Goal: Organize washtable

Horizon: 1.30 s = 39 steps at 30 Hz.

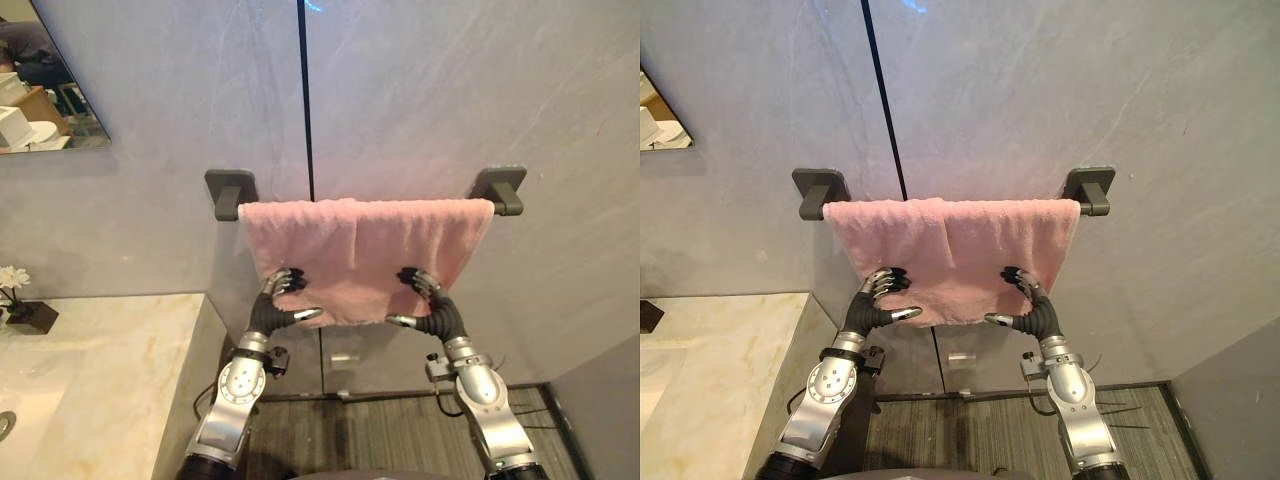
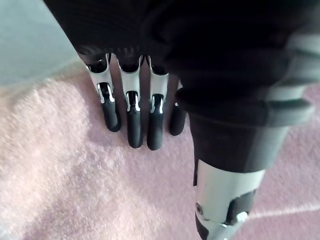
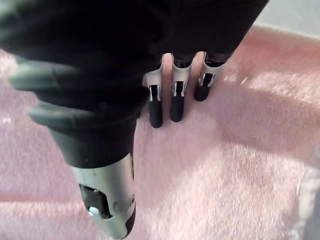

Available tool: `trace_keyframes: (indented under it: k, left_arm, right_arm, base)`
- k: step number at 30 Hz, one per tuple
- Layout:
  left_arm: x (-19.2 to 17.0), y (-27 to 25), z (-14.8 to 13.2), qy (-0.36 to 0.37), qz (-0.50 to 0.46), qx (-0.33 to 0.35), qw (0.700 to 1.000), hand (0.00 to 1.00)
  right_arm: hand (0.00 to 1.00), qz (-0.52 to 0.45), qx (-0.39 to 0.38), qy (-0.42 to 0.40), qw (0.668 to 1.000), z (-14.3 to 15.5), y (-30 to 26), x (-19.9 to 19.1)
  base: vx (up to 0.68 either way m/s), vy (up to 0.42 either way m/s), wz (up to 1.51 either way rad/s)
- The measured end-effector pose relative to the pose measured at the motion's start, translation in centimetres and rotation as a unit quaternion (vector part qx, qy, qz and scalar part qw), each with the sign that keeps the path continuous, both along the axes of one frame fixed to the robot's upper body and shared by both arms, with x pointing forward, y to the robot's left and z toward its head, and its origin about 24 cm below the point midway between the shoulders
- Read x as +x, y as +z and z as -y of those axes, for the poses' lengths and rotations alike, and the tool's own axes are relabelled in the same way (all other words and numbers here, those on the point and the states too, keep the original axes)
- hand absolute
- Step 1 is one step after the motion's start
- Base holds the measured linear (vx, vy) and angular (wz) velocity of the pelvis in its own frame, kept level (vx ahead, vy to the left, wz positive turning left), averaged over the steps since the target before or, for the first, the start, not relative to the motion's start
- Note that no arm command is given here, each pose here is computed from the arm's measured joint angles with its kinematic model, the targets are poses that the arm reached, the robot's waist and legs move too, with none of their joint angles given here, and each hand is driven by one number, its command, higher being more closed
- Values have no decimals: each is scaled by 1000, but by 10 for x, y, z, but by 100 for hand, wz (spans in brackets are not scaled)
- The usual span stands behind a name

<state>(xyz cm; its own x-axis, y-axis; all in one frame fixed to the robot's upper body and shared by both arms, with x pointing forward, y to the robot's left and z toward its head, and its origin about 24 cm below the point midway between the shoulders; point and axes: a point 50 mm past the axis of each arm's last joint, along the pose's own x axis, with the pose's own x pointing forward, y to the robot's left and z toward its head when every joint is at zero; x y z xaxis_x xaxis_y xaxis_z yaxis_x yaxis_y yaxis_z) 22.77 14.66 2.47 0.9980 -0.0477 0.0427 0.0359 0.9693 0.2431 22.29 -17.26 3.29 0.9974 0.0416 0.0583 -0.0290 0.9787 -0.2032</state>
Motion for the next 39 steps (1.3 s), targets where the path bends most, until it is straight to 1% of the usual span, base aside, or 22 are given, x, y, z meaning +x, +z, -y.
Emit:
trace_keyframes:
  k: [4,8,11,19,23,25,28,29,33,39]
  left_arm:
    - [-7,-6,-13,42,-13,-7,999,0]
    - [-15,-13,-24,84,-25,-15,996,0]
    - [-22,-18,-28,103,-37,-23,994,0]
    - [-44,-33,-38,145,-75,-41,986,0]
    - [-52,-45,-45,160,-103,-36,981,0]
    - [-61,-66,-48,161,-153,-28,975,0]
    - [-71,-85,-48,162,-200,-24,966,0]
    - [-77,-95,-49,157,-226,-22,961,0]
    - [-95,-118,-53,165,-287,-28,943,0]
    - [-125,-145,-62,180,-373,-23,910,0]
  right_arm:
    - [0,15,9,-27,999,8,7,-6]
    - [0,22,25,-79,996,20,8,-15]
    - [0,10,33,-122,992,32,1,-25]
    - [0,-25,24,-185,982,51,-13,-47]
    - [0,-89,3,-204,975,60,-40,-57]
    - [0,-144,-5,-203,968,59,-64,-64]
    - [0,-209,-18,-200,957,58,-90,-75]
    - [0,-241,-28,-188,952,55,-102,-79]
    - [0,-316,-57,-157,934,51,-129,-91]
    - [0,-389,-67,-142,908,49,-153,-111]
  base:
    - [0,0,0]
    - [0,0,0]
    - [0,0,0]
    - [0,0,0]
    - [0,0,1]
    - [0,0,0]
    - [0,0,3]
    - [0,0,3]
    - [0,0,1]
    - [-19,-8,5]
